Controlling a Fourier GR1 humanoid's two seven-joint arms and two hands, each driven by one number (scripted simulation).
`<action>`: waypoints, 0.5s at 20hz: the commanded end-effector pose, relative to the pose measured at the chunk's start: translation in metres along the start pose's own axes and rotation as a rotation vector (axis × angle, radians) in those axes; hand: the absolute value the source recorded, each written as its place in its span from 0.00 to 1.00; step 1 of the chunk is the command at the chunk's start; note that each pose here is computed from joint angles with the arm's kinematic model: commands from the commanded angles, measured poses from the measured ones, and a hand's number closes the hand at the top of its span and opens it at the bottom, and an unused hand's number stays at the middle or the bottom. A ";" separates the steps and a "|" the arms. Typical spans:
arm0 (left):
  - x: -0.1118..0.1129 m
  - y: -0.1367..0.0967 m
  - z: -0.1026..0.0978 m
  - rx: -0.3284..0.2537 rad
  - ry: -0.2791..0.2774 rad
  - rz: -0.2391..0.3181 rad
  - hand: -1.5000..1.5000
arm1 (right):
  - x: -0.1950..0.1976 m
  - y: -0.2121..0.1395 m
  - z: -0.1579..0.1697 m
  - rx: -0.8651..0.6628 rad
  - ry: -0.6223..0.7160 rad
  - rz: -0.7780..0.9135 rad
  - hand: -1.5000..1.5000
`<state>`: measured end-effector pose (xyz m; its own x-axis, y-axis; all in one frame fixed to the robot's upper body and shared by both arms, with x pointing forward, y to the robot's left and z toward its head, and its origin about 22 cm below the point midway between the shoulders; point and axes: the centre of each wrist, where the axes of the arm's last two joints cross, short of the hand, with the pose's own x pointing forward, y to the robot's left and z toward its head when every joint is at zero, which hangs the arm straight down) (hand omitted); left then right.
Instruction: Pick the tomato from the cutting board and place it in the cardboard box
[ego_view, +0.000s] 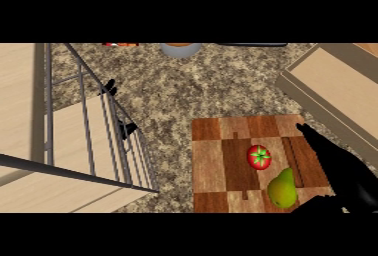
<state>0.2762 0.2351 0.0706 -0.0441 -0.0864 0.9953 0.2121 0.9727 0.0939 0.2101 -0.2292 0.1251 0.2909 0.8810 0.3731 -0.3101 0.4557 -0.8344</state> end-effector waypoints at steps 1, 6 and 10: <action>-0.022 0.049 0.025 0.203 0.140 0.084 0.50 | 0.017 0.003 -0.004 0.045 0.058 0.028 0.00; -0.019 0.054 0.025 0.236 0.142 0.069 0.50 | 0.026 0.015 -0.009 0.066 0.057 0.039 0.00; -0.021 0.053 0.022 0.239 0.137 0.083 0.50 | 0.037 0.011 -0.011 0.051 0.013 0.021 0.00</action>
<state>0.2721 0.2428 0.0685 -0.0365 -0.0756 0.9965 0.2108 0.9741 0.0817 0.2252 -0.2053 0.1200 0.2788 0.8880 0.3658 -0.3545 0.4492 -0.8201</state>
